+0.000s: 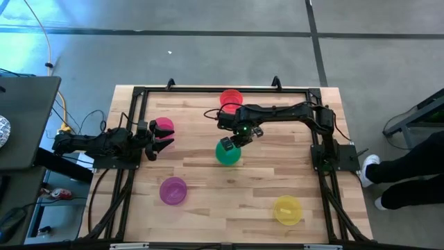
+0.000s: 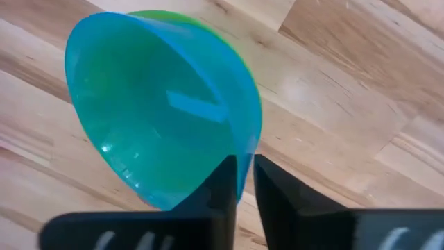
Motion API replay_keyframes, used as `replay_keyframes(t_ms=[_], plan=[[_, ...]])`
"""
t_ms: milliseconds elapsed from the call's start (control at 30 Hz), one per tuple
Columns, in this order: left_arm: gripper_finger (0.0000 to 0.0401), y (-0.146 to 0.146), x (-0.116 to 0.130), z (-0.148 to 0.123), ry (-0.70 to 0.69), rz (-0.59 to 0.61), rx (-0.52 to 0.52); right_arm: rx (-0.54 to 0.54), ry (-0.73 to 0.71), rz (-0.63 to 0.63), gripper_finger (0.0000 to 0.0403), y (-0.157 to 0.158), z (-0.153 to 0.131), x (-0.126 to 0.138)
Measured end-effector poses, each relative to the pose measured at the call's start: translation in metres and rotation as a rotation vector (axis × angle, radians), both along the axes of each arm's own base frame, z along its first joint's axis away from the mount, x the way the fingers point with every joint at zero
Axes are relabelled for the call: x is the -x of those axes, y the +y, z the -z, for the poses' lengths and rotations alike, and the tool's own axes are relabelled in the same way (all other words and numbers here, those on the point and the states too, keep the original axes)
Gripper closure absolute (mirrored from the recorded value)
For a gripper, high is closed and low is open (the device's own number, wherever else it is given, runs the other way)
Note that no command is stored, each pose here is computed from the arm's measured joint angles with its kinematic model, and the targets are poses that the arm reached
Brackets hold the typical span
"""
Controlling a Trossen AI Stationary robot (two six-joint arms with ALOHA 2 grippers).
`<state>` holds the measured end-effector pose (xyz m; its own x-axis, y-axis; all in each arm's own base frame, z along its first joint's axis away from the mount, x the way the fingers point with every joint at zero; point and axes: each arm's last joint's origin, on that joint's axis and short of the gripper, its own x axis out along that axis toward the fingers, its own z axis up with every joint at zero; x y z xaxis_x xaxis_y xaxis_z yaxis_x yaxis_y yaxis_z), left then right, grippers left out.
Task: Nest bowls inside each other
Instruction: Stack the blue bowl on the green bowl
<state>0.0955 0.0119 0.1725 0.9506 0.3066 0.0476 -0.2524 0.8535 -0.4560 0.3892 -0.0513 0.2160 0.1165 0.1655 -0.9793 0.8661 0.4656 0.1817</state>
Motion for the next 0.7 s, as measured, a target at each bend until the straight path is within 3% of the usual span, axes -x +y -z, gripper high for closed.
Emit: replay_keyframes(t_ms=[133, 400, 700], plan=[[0.0185, 0.0, 0.0, 0.0, 0.0, 0.0, 0.0, 0.01, -0.002, -0.018, 0.0398, 0.0, 0.0, 0.0], [0.0185, 0.0, 0.0, 0.0, 0.0, 0.0, 0.0, 0.01, 0.0, -0.018, 0.0401, 0.0, 0.001, 0.0], [0.0185, -0.001, 0.0, 0.001, 0.001, 0.028, 0.013, -0.042, 0.026, -0.051, 0.0402, 0.009, 0.027, -0.012]])
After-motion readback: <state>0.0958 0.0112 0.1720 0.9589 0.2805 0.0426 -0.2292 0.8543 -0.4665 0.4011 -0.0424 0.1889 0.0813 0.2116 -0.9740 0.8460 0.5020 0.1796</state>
